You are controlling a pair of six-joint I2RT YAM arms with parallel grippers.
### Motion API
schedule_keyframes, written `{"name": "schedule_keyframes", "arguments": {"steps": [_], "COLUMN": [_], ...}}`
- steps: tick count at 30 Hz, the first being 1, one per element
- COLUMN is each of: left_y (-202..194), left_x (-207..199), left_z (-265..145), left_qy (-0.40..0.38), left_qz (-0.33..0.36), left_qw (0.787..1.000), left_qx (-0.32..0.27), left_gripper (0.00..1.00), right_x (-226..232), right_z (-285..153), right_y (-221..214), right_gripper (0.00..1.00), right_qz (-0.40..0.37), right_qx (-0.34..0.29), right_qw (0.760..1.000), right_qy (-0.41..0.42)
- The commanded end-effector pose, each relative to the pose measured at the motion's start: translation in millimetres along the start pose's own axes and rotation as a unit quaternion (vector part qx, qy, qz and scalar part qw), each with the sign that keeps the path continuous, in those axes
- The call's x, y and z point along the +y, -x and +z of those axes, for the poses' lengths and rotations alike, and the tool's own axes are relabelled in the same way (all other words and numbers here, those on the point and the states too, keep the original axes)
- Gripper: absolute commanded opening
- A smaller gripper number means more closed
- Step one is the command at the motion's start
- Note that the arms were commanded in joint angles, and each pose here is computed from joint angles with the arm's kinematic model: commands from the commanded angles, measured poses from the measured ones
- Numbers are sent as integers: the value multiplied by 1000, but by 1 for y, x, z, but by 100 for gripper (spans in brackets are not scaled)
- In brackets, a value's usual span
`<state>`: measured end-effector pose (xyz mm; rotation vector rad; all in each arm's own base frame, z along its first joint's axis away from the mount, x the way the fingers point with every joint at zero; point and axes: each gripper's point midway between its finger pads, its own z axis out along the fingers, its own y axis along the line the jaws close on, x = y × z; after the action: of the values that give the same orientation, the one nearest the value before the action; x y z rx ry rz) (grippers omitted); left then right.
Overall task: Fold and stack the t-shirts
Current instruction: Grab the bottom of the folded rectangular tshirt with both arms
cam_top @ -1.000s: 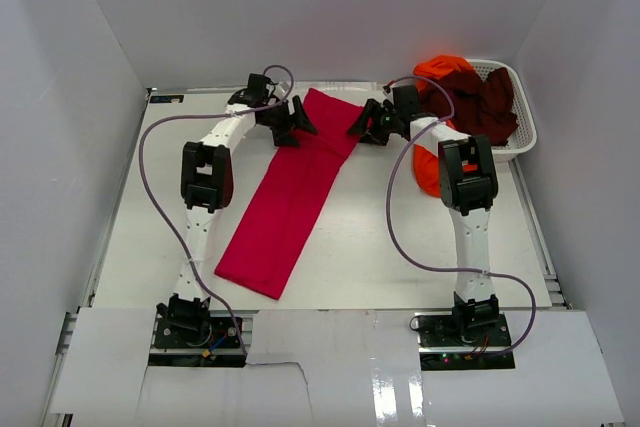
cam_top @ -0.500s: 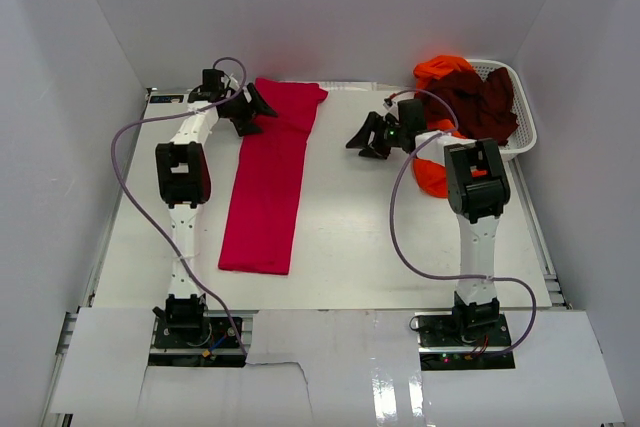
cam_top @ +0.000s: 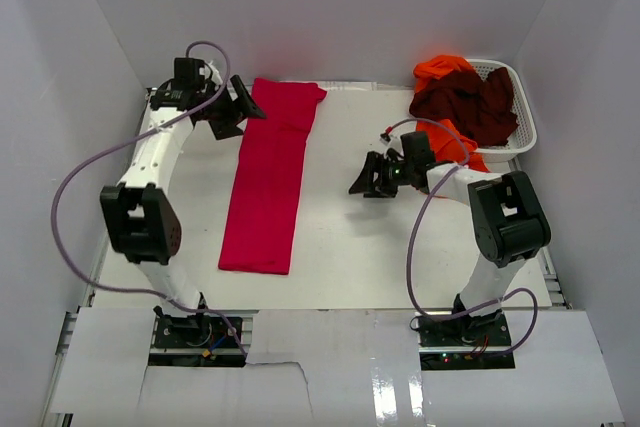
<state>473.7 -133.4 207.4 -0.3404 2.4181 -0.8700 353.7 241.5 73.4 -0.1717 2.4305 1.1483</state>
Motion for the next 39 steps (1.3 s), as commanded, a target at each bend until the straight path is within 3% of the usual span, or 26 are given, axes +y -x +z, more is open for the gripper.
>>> {"name": "schedule_keyframes", "arguments": {"steps": [1, 2, 6, 9, 17, 21, 30, 33, 39], "left_y": [-45, -77, -136, -161, -155, -161, -172, -174, -183], "left_x": [47, 71, 112, 134, 162, 167, 184, 188, 180], "left_z": [-42, -39, -51, -56, -72, -73, -71, -69, -55], "left_qy": [115, 141, 205, 235, 318, 328, 350, 354, 333], "left_qz": [10, -1, -17, -15, 4, -9, -7, -4, -4], "left_qw": [993, 989, 975, 966, 945, 941, 933, 932, 939], "left_qx": [11, 47, 89, 106, 78, 80, 78, 76, 88], "left_gripper": [90, 89, 88, 88, 87, 86, 83, 79, 77], "right_x": [11, 12, 33, 52, 100, 129, 138, 138, 119], "right_z": [0, -3, 5, 14, 54, 73, 113, 117, 107], "right_y": [-51, -59, -102, -124, -150, -140, -137, -140, -148], "right_gripper": [68, 68, 69, 66, 64, 64, 58, 52, 53], "right_qz": [-19, -22, -34, -34, -51, -71, -92, -95, -93], "right_qx": [47, 52, 100, 124, 158, 150, 180, 179, 185], "right_qw": [999, 998, 994, 992, 986, 986, 975, 972, 965], "right_qy": [-8, -24, -33, -19, -7, -9, -96, -117, -158]}}
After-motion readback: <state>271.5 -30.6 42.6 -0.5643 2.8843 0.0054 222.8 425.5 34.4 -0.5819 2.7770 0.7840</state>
